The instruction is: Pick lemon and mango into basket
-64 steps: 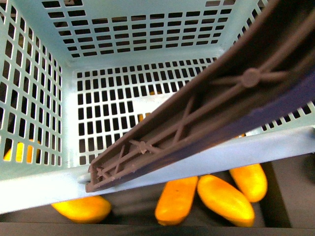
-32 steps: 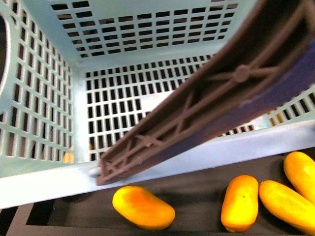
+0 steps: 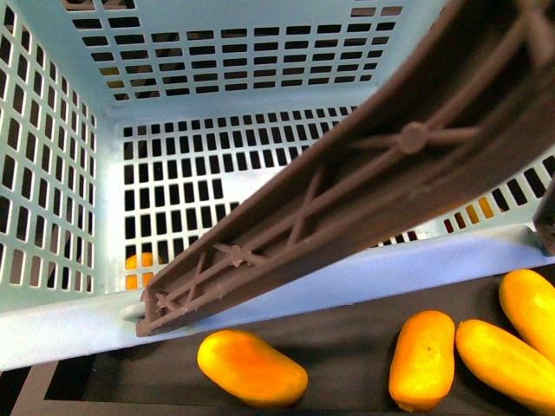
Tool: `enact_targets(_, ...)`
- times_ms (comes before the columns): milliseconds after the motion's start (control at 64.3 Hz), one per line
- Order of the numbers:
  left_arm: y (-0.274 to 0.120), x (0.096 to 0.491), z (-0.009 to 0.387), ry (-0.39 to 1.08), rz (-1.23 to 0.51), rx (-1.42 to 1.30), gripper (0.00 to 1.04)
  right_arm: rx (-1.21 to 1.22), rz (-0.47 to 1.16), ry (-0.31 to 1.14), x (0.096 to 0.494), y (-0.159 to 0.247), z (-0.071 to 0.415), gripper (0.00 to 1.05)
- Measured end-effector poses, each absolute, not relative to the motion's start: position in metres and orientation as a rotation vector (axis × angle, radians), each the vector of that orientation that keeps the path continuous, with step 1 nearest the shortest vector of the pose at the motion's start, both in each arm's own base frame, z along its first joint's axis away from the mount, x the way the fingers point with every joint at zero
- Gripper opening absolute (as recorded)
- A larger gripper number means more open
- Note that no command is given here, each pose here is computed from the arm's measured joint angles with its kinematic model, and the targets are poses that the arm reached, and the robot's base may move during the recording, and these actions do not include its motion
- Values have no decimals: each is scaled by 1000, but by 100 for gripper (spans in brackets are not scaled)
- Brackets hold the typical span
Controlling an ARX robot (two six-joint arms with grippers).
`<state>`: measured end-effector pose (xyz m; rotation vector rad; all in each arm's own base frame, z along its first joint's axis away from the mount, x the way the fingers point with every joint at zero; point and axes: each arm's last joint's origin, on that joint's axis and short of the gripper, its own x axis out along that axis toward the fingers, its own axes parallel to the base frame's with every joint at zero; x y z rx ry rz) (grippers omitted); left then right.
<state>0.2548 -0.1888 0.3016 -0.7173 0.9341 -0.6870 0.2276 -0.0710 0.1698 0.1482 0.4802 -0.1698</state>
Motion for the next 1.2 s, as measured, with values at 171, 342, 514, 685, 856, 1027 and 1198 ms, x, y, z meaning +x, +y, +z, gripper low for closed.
enact_targets(171,-189,254,302,939,-695,-719,5,78,-100,574,253,-85,134,96)
enact_targets(342,-189,254,302,939,-694,-719,5,-15,-18,630,275,-91,105,96)
enact_targets(514,-189,255,302,935,-688,-718,5,-76,54,684,296,-94,80,96)
enact_targets(685,-189,255,302,937,-691,-719,5,-134,117,722,317,-92,58,96)
enact_targets(856,-189,255,302,938,-692,-719,5,-195,182,766,339,-87,37,96)
enact_targets(1027,-189,255,302,937,-691,-719,5,-264,258,798,360,-77,18,96)
enact_targets(1198,-189,255,302,937,-691,-719,5,-325,323,817,377,-69,4,96)
